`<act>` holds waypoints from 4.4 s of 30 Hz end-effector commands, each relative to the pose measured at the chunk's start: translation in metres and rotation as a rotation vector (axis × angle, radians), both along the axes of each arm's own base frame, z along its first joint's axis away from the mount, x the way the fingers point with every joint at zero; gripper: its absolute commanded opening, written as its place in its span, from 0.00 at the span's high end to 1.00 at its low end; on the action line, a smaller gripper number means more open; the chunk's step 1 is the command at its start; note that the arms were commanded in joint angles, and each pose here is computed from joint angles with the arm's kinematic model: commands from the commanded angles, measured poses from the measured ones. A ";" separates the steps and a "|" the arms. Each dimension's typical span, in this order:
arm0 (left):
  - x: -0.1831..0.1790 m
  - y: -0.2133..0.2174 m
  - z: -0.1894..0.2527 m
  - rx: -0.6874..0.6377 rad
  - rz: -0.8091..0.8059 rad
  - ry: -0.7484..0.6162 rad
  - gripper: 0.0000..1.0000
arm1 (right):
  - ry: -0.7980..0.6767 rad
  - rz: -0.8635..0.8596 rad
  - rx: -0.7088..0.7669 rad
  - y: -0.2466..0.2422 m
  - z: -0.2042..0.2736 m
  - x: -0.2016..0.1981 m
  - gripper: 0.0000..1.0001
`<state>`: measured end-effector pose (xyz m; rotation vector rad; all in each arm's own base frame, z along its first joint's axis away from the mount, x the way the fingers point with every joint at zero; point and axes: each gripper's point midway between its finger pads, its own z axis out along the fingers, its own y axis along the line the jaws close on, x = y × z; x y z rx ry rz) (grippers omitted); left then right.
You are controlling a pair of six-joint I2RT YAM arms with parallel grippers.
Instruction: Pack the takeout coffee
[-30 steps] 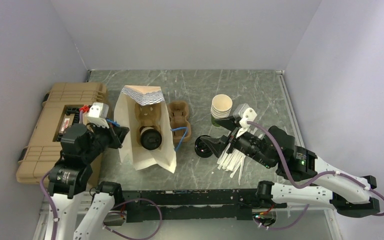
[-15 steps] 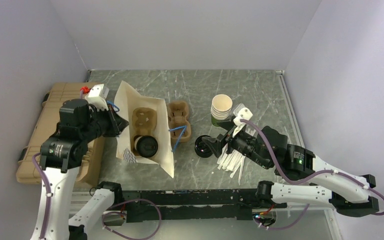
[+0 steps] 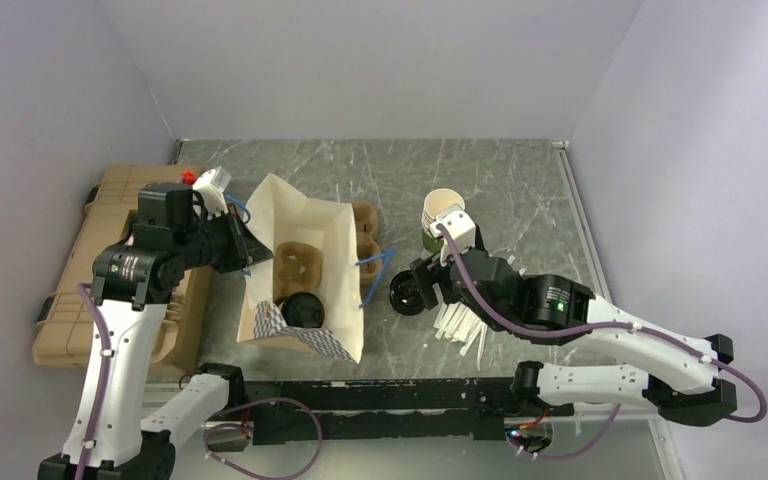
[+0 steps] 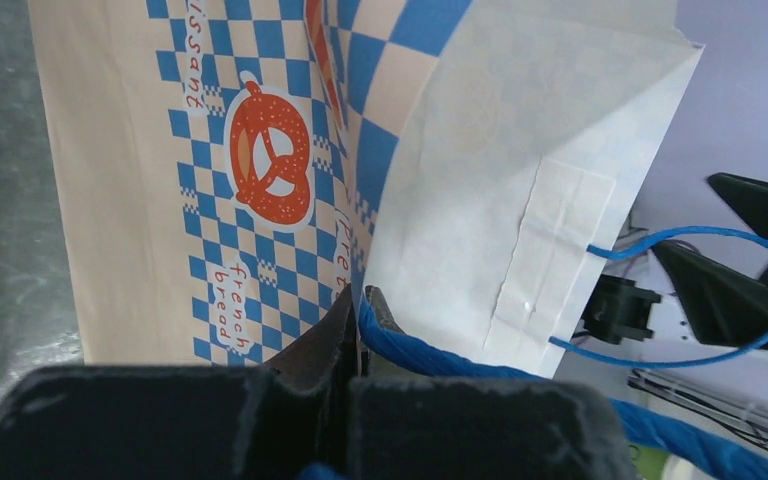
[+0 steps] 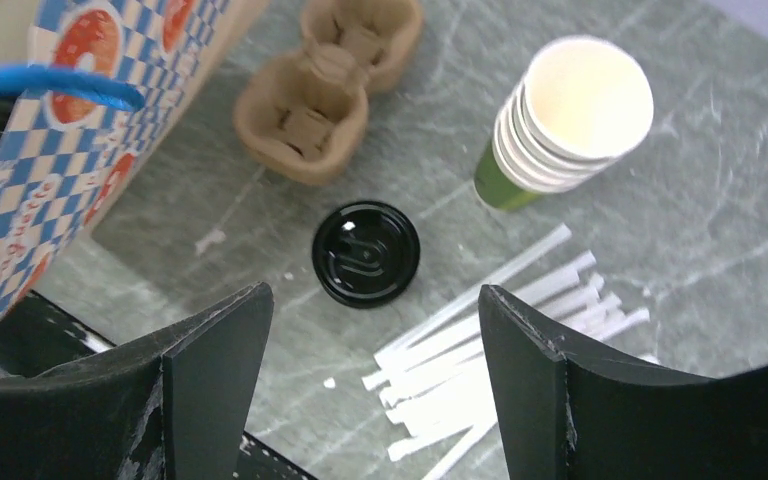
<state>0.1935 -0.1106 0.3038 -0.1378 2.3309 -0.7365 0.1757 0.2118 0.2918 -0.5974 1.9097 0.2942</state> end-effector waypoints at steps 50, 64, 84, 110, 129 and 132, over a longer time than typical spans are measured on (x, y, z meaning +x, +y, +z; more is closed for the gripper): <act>0.016 0.023 0.017 0.074 0.051 -0.115 0.36 | 0.422 -0.723 0.029 -0.116 -0.149 0.025 0.31; -0.007 0.005 0.038 -0.018 -0.039 -0.232 0.31 | 0.479 -0.922 0.146 -0.145 -0.186 0.036 0.54; -0.018 0.004 0.046 0.008 -0.072 -0.266 0.22 | 0.580 -1.003 0.187 -0.166 -0.234 0.081 0.71; -0.015 0.007 0.043 0.025 -0.048 -0.256 0.17 | 0.659 -0.980 0.156 -0.169 -0.266 0.086 0.81; -0.016 0.007 0.039 0.028 -0.056 -0.257 0.15 | 0.554 -0.971 0.146 -0.180 -0.222 0.087 1.00; -0.016 0.006 0.039 0.024 -0.059 -0.256 0.15 | 0.510 -0.960 0.153 -0.183 -0.204 0.087 1.00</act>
